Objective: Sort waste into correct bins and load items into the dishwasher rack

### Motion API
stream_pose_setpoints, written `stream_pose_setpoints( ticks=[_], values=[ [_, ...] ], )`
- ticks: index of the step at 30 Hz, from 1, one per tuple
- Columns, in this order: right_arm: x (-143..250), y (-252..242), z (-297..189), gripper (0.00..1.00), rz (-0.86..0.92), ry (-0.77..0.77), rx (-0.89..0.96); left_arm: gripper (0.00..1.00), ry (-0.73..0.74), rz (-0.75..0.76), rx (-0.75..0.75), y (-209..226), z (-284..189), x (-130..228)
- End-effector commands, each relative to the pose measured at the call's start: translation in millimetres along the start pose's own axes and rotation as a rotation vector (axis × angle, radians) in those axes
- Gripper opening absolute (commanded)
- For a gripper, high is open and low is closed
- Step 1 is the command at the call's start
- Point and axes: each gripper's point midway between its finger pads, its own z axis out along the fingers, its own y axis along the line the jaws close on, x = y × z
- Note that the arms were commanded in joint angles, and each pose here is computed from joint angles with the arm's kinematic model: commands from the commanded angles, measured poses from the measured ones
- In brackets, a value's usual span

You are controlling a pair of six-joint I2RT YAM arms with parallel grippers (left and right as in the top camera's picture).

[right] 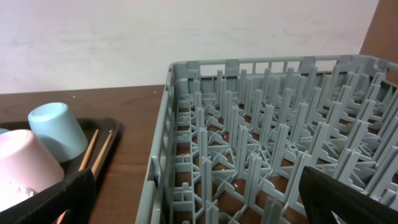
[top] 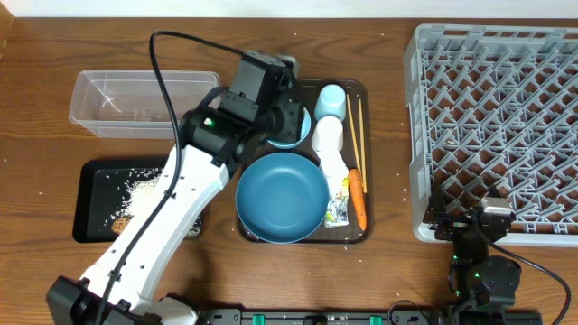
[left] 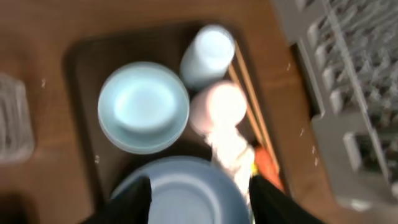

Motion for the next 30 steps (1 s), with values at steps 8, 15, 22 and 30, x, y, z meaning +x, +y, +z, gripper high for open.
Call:
stream_pose_setpoints(
  ticks=[8,15,22,30],
  values=[
    [0.3,-3.2,-0.1,0.99,-0.001,-0.001,0.014,0.82,0.059,0.036,0.019,-10.5,-23.2,-3.1],
    [0.3,-3.2,-0.1,0.99,-0.001,-0.001,0.014,0.98,0.046,0.035,0.023,-11.5,-23.2,-6.1],
    [0.3,-3.2,-0.1,0.99,-0.001,-0.001,0.014,0.98,0.118,0.026,-0.012,-3.5,-24.6,11.8],
    [0.3,-3.2,-0.1,0.99,-0.001,-0.001,0.014,0.98,0.117,-0.202,-0.339,68.3,-38.4,20.4]
  ],
)
